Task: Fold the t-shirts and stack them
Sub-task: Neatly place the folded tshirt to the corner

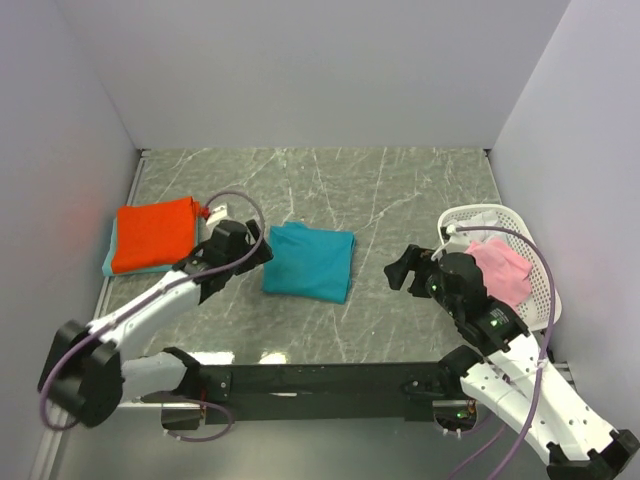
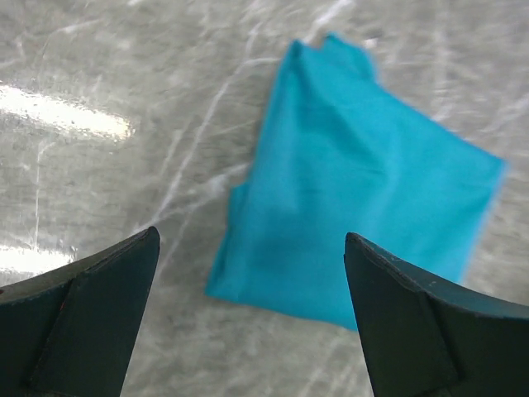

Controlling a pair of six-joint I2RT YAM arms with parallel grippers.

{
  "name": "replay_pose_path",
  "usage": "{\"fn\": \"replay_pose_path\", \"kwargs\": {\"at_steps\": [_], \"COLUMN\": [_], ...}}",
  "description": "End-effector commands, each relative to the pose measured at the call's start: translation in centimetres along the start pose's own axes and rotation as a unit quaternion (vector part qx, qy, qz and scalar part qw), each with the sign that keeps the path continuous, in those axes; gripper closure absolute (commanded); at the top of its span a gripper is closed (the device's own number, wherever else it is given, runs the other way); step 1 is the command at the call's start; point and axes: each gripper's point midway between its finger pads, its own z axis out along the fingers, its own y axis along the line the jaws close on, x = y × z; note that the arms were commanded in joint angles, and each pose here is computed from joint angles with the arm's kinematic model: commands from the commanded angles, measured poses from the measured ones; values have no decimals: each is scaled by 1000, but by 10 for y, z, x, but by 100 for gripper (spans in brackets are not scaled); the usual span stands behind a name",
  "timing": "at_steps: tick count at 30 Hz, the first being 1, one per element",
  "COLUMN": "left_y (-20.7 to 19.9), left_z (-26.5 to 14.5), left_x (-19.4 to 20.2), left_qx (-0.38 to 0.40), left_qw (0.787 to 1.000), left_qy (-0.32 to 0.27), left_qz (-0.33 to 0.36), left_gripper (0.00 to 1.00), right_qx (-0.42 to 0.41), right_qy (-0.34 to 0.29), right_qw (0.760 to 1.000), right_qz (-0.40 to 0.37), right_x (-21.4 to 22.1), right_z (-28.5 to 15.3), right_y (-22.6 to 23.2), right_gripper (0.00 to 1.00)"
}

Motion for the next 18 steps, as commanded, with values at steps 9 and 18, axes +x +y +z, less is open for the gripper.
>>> {"fn": "replay_pose_path", "kwargs": {"at_steps": [9,18], "left_y": [-24,-16], "left_z": [62,87], "left_x": [17,35], "left_qx": [-4,-30], "left_qw": [996,992], "left_qy": [88,115], "left_qz": [32,34], "left_gripper": [1,8], "right_qx": [23,19], "right_qy": [12,22], "right_qw": [1000,999], "right_qz": [-14,-28], "right_x": [8,13], "right_z": [5,9], "right_y": [-12,-11], "right_gripper": [9,9]}}
